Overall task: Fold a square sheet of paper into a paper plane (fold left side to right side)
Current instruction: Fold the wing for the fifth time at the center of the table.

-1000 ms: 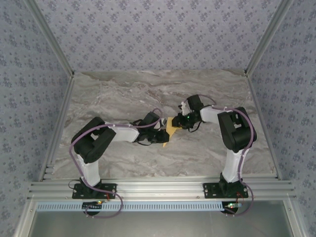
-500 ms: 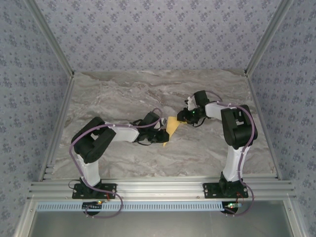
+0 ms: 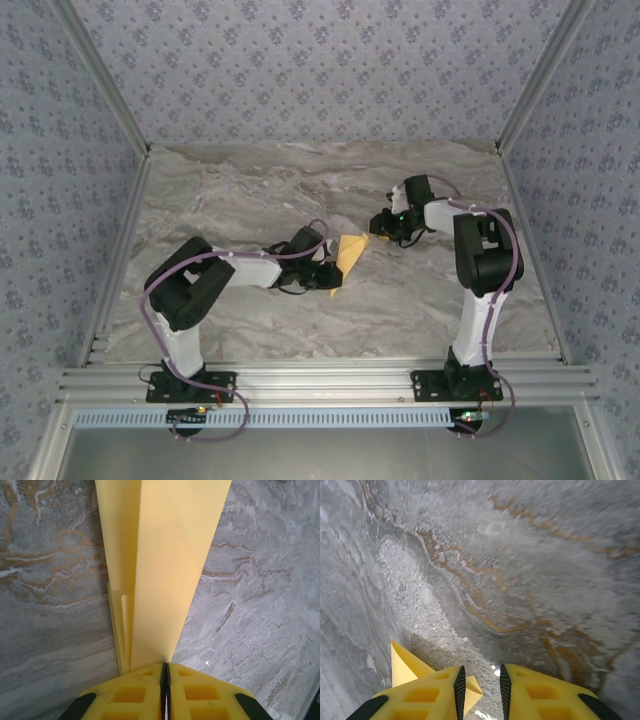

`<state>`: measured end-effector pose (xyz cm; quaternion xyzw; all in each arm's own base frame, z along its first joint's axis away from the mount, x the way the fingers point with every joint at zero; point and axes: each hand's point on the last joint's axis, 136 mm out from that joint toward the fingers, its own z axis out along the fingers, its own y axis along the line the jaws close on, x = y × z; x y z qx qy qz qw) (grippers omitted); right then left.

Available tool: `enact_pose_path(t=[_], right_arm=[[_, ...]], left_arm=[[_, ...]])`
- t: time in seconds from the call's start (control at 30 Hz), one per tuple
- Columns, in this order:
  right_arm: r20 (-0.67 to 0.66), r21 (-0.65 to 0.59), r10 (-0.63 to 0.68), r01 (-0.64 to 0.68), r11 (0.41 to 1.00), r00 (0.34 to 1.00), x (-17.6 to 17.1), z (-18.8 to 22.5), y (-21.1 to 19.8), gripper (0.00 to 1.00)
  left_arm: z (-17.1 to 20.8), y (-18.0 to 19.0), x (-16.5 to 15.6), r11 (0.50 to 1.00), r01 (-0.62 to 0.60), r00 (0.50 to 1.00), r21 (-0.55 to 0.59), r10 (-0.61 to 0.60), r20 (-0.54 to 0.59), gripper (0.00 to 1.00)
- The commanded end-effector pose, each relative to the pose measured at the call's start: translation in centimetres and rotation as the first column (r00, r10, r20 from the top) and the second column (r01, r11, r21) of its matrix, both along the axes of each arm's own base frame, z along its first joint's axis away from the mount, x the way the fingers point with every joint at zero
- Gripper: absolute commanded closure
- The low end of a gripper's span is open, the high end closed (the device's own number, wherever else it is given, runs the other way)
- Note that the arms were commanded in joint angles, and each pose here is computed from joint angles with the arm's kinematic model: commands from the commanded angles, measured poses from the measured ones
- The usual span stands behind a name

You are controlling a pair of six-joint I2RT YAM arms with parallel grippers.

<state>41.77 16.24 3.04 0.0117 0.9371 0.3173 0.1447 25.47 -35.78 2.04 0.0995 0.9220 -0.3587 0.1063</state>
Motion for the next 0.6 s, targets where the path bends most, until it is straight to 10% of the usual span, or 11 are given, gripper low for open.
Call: enact_pose_path(t=[0.0, 0.57], right_arm=[[0.081, -0.002, 0.019, -0.019, 1.000, 0.997, -0.4, 2.8, 0.3, 0.70], [0.055, 0.065, 0.120, -0.124, 0.990, 0.991, -4.5, 2.3, 5.1, 0.66]], left_arm=[[-3.4, 2.7, -2.9, 0.991, 0.016, 0.993, 0.132, 0.000, -0.121, 0.89], [-3.3, 2.7, -2.9, 0.991, 0.016, 0.993, 0.133, 0.000, -0.121, 0.89]])
